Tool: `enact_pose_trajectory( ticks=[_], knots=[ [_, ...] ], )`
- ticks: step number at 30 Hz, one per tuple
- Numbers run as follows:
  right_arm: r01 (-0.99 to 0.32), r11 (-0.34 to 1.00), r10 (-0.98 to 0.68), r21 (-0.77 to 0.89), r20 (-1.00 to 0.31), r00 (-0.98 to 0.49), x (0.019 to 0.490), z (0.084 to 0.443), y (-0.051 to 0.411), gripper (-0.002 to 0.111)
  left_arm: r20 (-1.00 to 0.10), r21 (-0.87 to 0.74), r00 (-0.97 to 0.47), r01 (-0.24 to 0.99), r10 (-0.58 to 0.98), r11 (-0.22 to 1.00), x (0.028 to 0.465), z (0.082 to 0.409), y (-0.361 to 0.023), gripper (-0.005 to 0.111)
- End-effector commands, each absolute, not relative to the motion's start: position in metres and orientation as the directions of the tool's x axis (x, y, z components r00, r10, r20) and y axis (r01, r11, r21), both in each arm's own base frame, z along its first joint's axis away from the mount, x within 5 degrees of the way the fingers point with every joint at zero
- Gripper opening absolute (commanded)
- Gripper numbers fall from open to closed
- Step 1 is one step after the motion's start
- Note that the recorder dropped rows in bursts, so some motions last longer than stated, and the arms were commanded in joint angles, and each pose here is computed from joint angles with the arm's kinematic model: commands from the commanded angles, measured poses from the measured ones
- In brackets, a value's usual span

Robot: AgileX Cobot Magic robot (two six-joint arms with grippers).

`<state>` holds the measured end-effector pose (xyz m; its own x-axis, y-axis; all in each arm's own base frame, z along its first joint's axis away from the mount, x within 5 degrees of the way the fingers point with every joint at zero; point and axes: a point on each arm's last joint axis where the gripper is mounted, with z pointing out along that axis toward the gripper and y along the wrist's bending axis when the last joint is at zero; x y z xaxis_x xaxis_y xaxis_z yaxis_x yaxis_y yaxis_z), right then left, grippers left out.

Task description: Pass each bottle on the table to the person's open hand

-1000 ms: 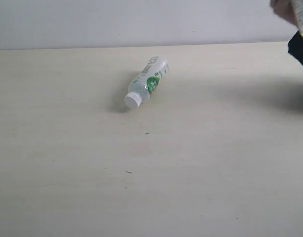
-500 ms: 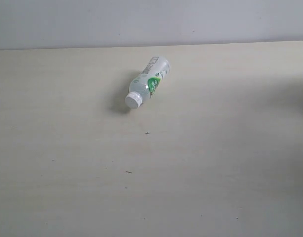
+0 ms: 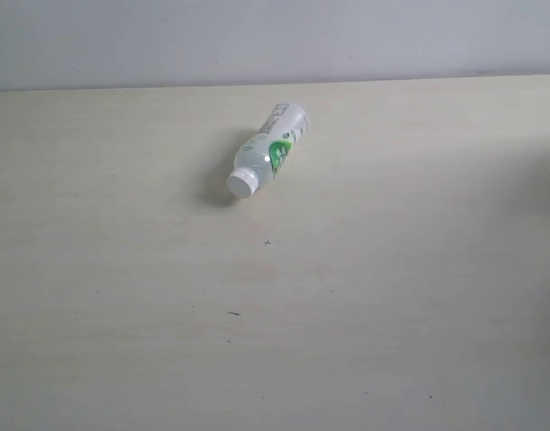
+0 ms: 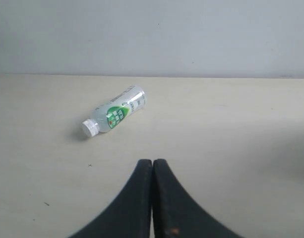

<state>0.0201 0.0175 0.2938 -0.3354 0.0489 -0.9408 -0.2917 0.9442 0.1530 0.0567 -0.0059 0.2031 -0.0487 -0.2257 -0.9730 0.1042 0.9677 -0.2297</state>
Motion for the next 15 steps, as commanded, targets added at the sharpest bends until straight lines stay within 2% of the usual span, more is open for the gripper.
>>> enact_pose_trajectory(
  ticks=[1,11,15],
  knots=[
    [-0.296,0.943,0.046,0.149,-0.943,-0.33,0.0196,0.2929,0.0176,0.0,-0.974,-0.224,-0.037,0.106,-0.221,0.969,0.0562,0.2042,-0.0058,0.001],
    [-0.303,0.945,0.029,0.121,-0.956,-0.291,0.0141,0.2934,0.0158,0.0,-0.974,-0.224,-0.037,0.106,-0.221,0.969,0.0562,0.2042,-0.0058,0.001],
    [-0.294,0.952,0.043,0.08,-0.991,-0.13,0.0099,0.2983,0.0121,0.0,-0.974,-0.224,-0.037,0.106,-0.221,0.969,0.0562,0.2042,-0.0058,0.001]
  ],
)
